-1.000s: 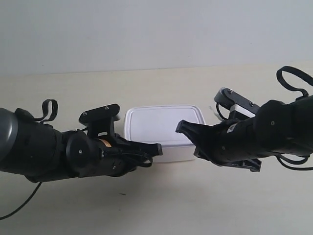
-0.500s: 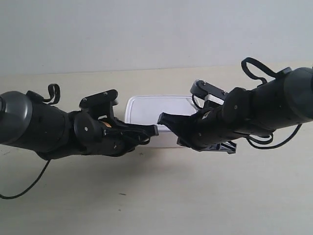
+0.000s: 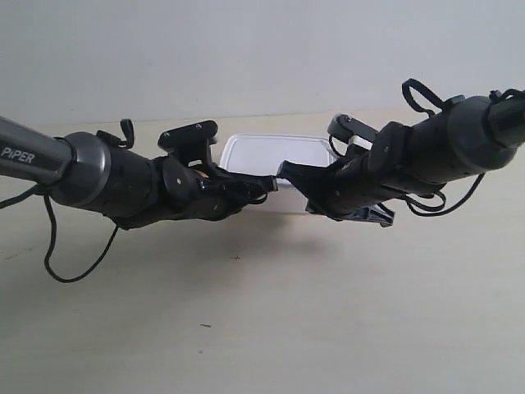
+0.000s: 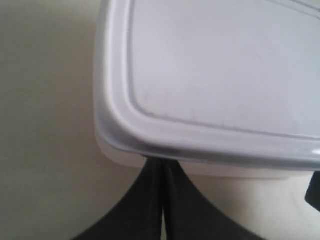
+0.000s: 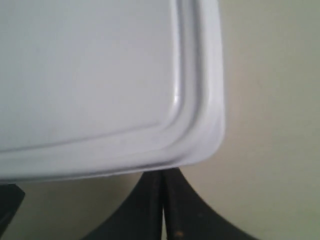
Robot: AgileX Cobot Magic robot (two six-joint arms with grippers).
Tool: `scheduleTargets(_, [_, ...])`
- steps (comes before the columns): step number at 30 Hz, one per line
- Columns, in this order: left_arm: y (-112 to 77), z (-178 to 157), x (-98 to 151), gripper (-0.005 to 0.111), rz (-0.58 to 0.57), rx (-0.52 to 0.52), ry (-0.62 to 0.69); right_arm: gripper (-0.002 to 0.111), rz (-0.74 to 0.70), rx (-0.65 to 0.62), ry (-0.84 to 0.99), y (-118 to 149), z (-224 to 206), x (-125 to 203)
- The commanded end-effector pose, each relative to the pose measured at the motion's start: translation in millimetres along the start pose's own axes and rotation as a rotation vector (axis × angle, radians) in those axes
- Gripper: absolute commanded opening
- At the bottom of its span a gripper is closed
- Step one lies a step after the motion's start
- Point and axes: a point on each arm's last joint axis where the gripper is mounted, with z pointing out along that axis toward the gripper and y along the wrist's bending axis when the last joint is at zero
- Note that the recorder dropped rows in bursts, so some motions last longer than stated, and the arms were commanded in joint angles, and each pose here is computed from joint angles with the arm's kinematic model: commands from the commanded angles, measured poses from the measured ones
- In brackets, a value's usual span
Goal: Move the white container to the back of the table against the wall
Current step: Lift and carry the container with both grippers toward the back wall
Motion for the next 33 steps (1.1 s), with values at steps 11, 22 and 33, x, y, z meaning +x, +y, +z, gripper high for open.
scheduleTargets(11, [-5.2, 34, -21, 0.0, 0.02, 0.016, -0.075, 0.0, -0.022, -0.033, -0.018, 11, 33, -41])
scheduleTargets(22, [0.2, 54, -37, 0.0, 0.026, 0.013, -0.127, 0.0, -0.008, -0.051, -0.033, 11, 51, -69])
scheduleTargets(33, [-0.3, 58, -57, 0.0, 0.072, 0.018, -0.186, 0.0, -0.031, -0.09, -0.039, 24, 65, -86])
